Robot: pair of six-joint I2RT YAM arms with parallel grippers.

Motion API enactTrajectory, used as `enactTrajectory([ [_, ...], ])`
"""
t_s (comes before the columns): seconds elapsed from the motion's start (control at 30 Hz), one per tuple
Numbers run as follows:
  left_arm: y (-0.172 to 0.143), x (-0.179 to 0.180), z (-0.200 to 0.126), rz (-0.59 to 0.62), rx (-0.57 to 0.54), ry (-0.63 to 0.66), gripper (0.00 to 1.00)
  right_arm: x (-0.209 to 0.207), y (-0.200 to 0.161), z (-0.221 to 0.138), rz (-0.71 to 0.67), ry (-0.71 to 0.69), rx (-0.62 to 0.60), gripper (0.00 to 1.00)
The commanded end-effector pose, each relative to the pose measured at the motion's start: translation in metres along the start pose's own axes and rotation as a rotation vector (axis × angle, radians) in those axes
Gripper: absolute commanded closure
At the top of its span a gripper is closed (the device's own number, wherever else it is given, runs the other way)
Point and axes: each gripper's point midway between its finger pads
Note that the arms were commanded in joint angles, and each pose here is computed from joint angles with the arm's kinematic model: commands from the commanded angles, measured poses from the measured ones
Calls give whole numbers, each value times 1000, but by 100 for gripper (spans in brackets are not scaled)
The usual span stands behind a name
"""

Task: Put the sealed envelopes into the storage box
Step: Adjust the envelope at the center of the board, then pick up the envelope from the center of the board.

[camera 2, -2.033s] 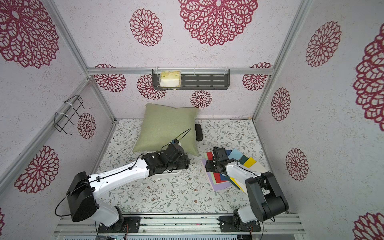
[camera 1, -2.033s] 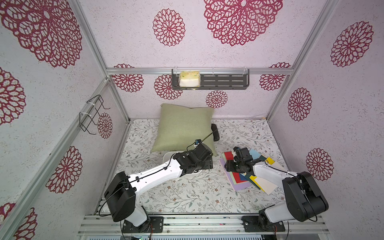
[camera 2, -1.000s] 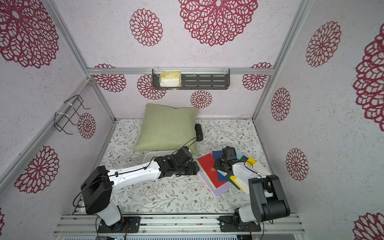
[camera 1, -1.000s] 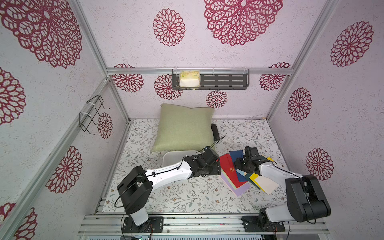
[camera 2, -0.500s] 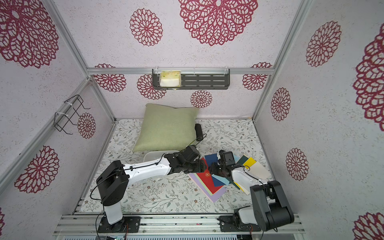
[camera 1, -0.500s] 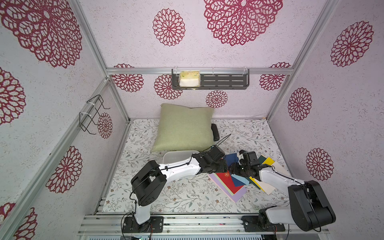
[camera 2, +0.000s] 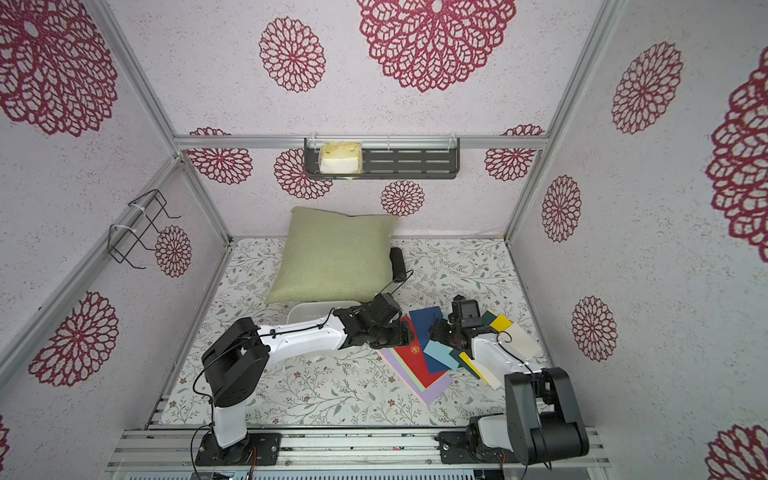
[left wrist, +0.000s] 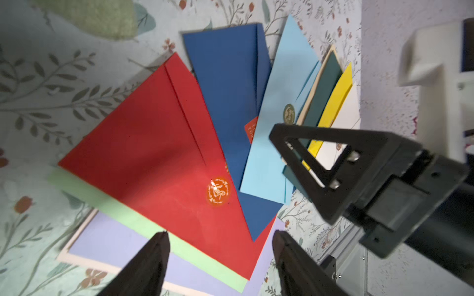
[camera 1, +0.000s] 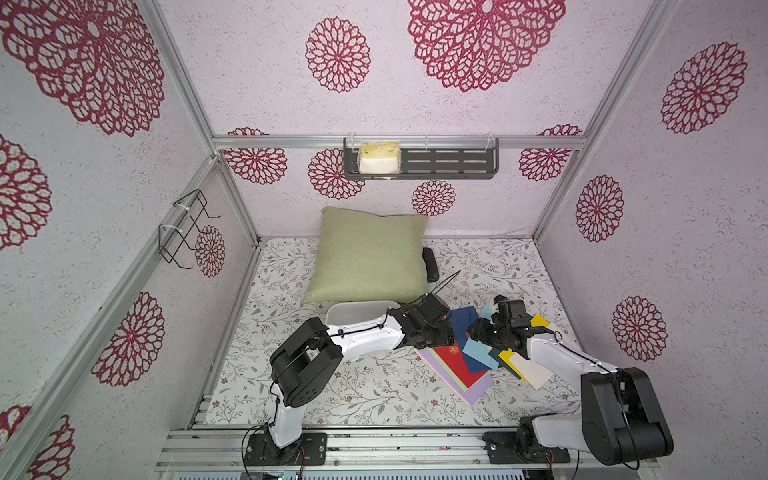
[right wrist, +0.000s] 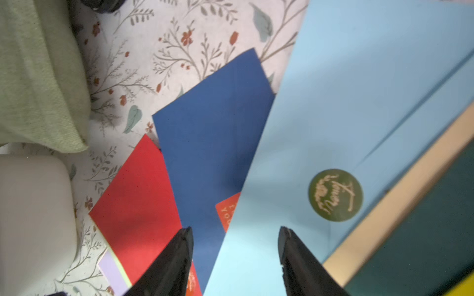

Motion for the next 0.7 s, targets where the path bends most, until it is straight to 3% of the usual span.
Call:
enactTrajectory([
  [0.0, 1, -3, 5, -9, -4, -19, 29, -34, 13, -11, 43, -140, -76, 40],
  [0.33, -1, 1, 5, 0, -7, -8, 29, -121, 31, -48, 322, -333, -228, 30],
  [0.47, -1, 2, 6, 5, -7, -5, 29, -129, 25, -39, 375, -309, -192, 30],
  [0.67, 0, 4, 5, 7, -9, 0, 29, -109, 5, -6, 383, -168, -56, 36],
])
Point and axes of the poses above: each gripper's point midway between its finger pads, its own z axis out along the fingers, its own x axis along the line the jaws close on, y = z × x, and after that the axes turned 7 degrees about -z, right-handed
